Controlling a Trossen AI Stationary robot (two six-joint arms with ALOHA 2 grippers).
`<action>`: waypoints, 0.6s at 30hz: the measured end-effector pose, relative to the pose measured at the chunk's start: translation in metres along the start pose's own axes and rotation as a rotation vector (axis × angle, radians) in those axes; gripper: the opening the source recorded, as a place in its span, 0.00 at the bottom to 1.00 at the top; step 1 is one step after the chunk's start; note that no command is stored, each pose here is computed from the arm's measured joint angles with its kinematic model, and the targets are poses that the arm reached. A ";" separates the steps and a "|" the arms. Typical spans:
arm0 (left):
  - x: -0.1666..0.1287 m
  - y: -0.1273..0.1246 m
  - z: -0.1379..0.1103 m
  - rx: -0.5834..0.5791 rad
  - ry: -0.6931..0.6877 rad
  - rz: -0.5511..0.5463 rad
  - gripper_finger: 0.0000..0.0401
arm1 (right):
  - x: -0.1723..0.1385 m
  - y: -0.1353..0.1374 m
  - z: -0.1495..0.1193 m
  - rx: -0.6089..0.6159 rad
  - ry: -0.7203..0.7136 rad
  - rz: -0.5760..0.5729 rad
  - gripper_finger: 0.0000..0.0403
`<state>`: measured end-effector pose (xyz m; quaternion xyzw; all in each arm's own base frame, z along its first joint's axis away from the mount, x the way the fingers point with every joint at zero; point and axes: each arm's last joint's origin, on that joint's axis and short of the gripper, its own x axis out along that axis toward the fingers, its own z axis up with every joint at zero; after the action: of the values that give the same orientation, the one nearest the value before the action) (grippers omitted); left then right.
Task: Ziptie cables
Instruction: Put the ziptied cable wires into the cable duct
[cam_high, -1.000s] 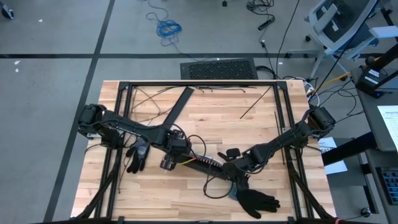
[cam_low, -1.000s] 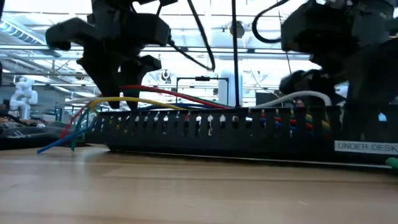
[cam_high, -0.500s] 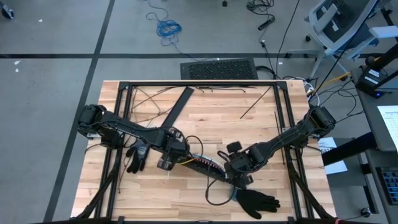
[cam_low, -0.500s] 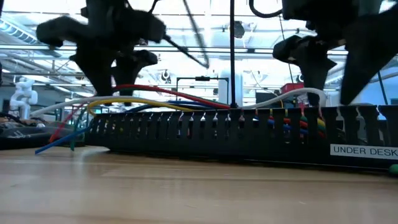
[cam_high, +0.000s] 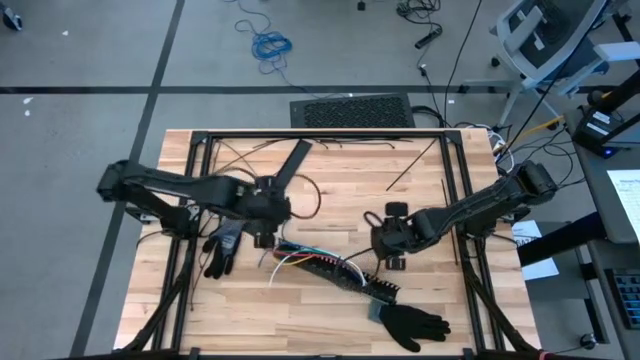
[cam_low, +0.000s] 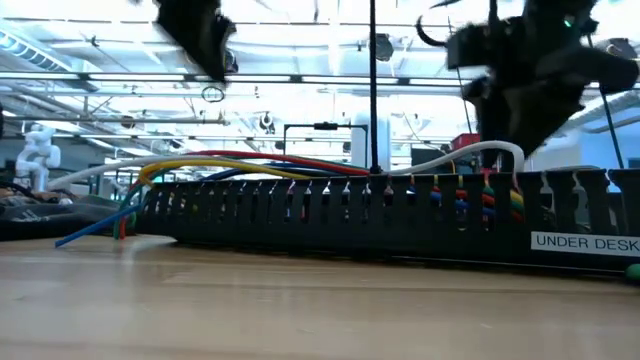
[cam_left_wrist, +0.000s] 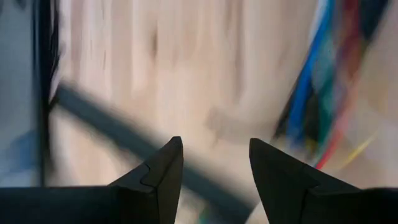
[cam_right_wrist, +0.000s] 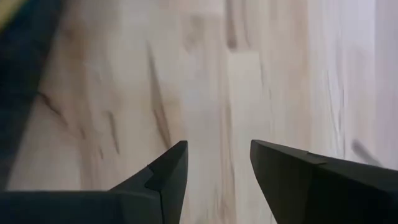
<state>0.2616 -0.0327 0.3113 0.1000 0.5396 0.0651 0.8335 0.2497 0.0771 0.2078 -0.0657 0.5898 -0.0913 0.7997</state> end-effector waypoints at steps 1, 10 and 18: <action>-0.007 0.001 0.004 -0.056 -0.081 -0.046 0.45 | 0.001 -0.003 -0.007 0.034 0.002 0.000 0.41; 0.020 -0.004 0.041 -0.044 -0.281 -0.167 0.45 | 0.005 -0.018 -0.064 0.265 0.032 0.105 0.41; 0.089 -0.017 0.066 -0.046 -0.168 -0.345 0.45 | 0.000 -0.017 -0.060 0.322 -0.055 0.182 0.41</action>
<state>0.3583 -0.0364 0.2550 -0.0083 0.4756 -0.0751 0.8764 0.1913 0.0610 0.1939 0.1144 0.5489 -0.1098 0.8207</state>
